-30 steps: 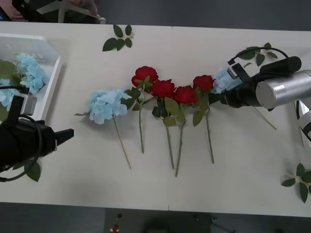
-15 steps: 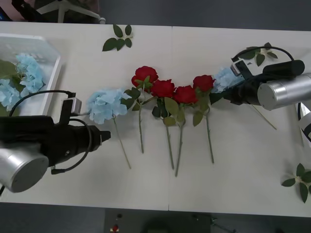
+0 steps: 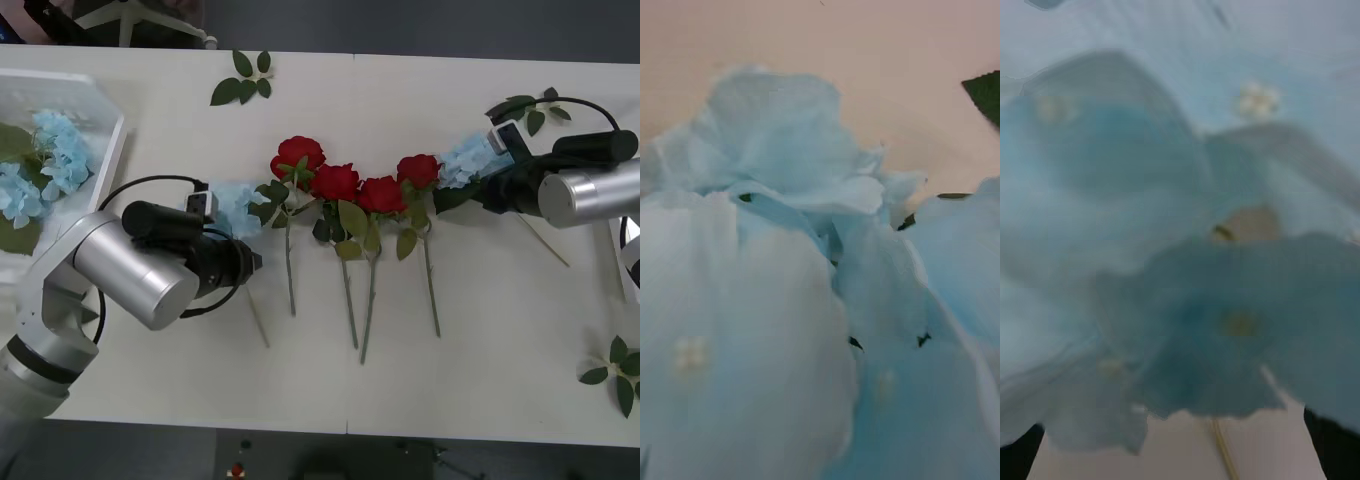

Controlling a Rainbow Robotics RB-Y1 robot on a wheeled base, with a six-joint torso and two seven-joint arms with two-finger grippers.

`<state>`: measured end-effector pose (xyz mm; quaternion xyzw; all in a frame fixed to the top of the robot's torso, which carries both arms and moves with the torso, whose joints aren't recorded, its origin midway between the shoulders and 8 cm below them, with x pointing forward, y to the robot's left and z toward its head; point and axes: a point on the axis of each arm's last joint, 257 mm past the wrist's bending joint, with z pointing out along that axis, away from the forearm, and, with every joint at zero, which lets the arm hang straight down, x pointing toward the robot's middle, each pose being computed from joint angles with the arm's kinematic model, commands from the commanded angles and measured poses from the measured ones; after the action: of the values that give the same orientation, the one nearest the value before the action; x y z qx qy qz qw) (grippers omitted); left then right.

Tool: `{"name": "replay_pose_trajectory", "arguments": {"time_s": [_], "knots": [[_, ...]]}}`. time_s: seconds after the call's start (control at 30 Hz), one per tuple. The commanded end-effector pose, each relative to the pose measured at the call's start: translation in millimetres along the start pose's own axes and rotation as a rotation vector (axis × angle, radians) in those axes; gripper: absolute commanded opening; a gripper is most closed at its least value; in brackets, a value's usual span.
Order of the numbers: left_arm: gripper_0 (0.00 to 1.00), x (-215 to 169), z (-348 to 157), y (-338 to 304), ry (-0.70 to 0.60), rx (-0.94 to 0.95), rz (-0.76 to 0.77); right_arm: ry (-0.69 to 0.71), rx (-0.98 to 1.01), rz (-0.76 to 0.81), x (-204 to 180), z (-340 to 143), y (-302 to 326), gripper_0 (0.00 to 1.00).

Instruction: Put the red flowers into the right box and the blue flowers into the left box

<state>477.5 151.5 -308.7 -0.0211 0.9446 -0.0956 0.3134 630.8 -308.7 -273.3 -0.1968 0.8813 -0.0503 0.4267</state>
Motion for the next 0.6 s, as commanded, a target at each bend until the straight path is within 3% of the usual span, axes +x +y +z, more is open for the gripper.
{"name": "replay_pose_trajectory", "arguments": {"time_s": [0.03, 0.27, 0.37, 0.43, 0.47, 0.53, 0.57, 0.6], "knots": [[1.0, -24, 2, -14, -0.044, 0.03, -0.045, -0.03, 0.009, 0.021, -23, -2, -5, 0.89], [0.99, -40, 21, -13, -0.054, 0.009, -0.038, 0.007, 0.012, -0.005, 1, 9, -1, 0.89], [0.86, -39, 31, -10, -0.054, -0.006, -0.023, 0.012, 0.012, -0.01, 8, 13, 2, 0.88], [0.61, -38, 36, -8, -0.053, -0.02, -0.004, 0.01, 0.007, -0.012, 8, 15, 7, 0.55], [0.54, -37, 37, -8, -0.05, -0.021, -0.001, 0.009, 0.007, -0.013, 8, 15, 8, 0.43], [0.16, -36, 38, -9, -0.049, -0.02, 0.002, 0.01, 0.007, -0.012, 8, 15, 9, 0.09], [0.08, -36, 38, -9, -0.049, -0.02, 0.002, 0.012, 0.008, -0.014, 9, 16, 9, 0.0], [0.06, -37, 37, -9, -0.051, -0.02, 0.001, 0.012, 0.007, -0.015, 9, 16, 10, 0.0]]}}
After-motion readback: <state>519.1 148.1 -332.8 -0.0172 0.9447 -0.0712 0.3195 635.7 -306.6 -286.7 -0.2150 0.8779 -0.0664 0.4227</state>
